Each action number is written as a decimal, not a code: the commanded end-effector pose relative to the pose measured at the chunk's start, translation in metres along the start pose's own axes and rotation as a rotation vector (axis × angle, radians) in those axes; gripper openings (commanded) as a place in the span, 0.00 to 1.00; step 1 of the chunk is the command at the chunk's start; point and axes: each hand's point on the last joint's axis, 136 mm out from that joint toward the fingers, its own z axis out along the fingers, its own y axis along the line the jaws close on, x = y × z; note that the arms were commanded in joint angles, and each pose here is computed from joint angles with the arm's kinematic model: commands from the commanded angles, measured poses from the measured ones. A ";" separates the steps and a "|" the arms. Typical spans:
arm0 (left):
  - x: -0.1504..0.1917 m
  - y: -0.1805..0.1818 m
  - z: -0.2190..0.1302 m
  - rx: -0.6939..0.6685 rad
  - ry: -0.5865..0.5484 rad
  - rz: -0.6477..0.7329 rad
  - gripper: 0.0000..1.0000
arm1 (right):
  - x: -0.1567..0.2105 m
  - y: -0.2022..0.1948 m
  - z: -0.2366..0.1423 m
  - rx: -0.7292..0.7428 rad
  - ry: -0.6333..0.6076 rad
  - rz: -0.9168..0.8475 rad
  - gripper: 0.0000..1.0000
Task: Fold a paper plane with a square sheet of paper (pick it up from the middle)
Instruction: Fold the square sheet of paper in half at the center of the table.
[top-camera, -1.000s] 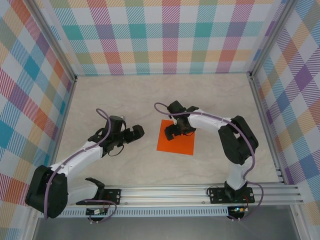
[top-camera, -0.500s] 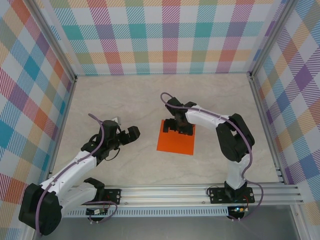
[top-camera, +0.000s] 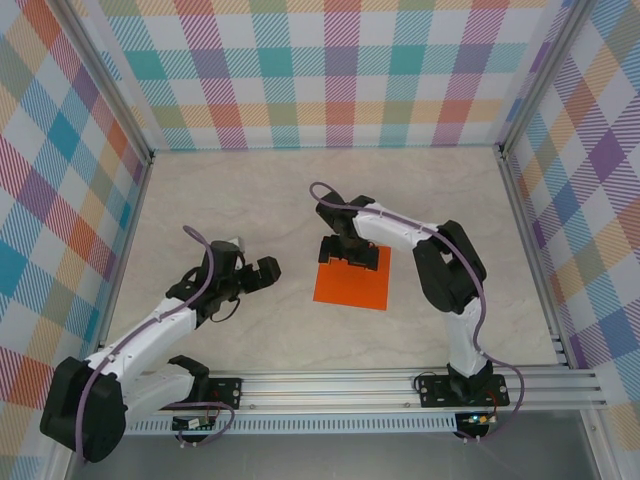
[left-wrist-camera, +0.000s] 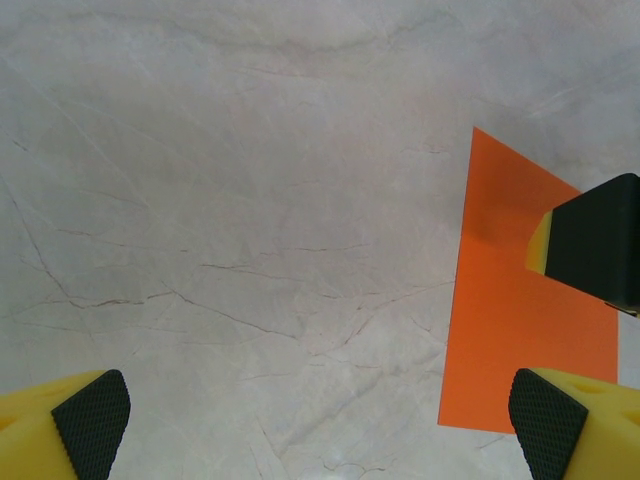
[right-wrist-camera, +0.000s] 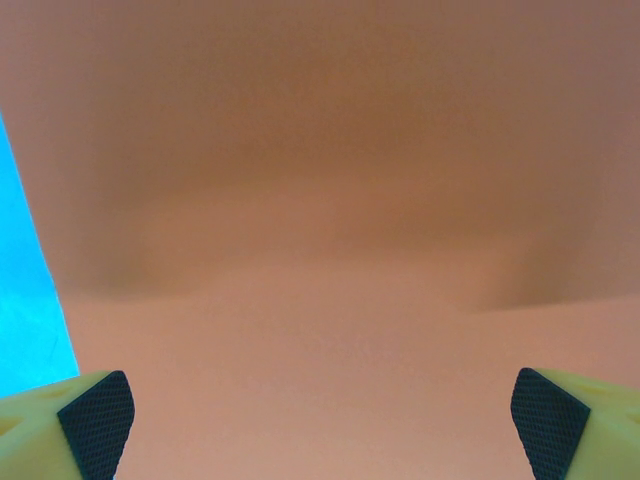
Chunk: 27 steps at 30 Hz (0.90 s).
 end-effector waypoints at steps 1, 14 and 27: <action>-0.007 -0.011 -0.001 0.027 0.003 0.018 1.00 | 0.007 -0.012 0.008 0.084 0.039 0.018 1.00; 0.000 -0.016 0.008 0.055 0.046 0.024 1.00 | 0.019 -0.016 0.042 0.043 0.116 0.040 1.00; 0.004 -0.013 0.008 0.051 0.058 0.023 1.00 | 0.046 -0.030 0.073 0.047 0.192 0.030 1.00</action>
